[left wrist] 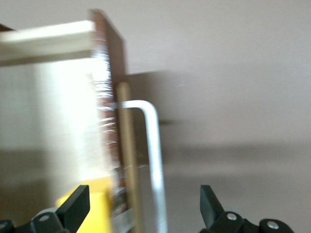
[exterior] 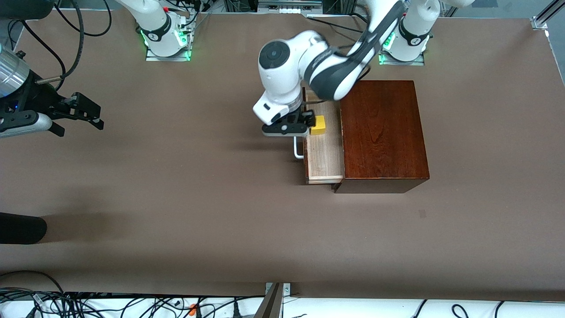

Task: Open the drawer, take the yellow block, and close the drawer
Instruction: 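Pull the drawer open by its handle with the left gripper, then withdraw the left gripper while the right gripper reaches into the drawer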

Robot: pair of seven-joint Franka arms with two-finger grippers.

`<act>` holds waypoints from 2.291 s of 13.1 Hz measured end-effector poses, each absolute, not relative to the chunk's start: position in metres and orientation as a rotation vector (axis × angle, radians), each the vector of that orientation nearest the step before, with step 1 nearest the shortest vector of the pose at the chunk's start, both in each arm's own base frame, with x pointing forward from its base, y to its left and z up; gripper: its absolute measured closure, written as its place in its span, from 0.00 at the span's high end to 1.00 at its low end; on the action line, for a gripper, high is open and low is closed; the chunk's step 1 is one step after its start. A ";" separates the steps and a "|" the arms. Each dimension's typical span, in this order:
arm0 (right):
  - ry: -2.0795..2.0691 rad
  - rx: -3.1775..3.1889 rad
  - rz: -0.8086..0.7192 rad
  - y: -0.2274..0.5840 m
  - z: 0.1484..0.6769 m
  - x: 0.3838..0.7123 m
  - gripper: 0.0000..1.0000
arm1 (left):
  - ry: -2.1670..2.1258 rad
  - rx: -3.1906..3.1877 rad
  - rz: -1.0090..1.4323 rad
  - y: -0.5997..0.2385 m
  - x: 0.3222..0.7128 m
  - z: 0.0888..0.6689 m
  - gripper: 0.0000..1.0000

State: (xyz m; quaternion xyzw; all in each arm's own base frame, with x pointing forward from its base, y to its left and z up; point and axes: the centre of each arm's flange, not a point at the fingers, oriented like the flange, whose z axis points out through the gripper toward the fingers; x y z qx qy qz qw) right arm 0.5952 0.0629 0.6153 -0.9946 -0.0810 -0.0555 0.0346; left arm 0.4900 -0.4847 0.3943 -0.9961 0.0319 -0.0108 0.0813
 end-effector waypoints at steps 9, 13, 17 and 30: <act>-0.270 -3.059 -0.095 0.070 0.598 0.597 1.00 | 0.155 -3.047 0.146 -0.220 0.575 0.554 1.00; -0.556 -3.017 -0.002 0.143 0.566 0.596 1.00 | 0.128 -3.107 0.125 -0.119 0.590 0.580 1.00; -0.956 -2.903 0.019 0.282 0.548 0.556 1.00 | 0.132 -3.109 -0.046 -0.068 0.570 0.594 1.00; -1.944 -2.457 -0.182 0.555 0.422 0.503 1.00 | 0.187 -3.068 0.016 -0.070 0.554 0.579 1.00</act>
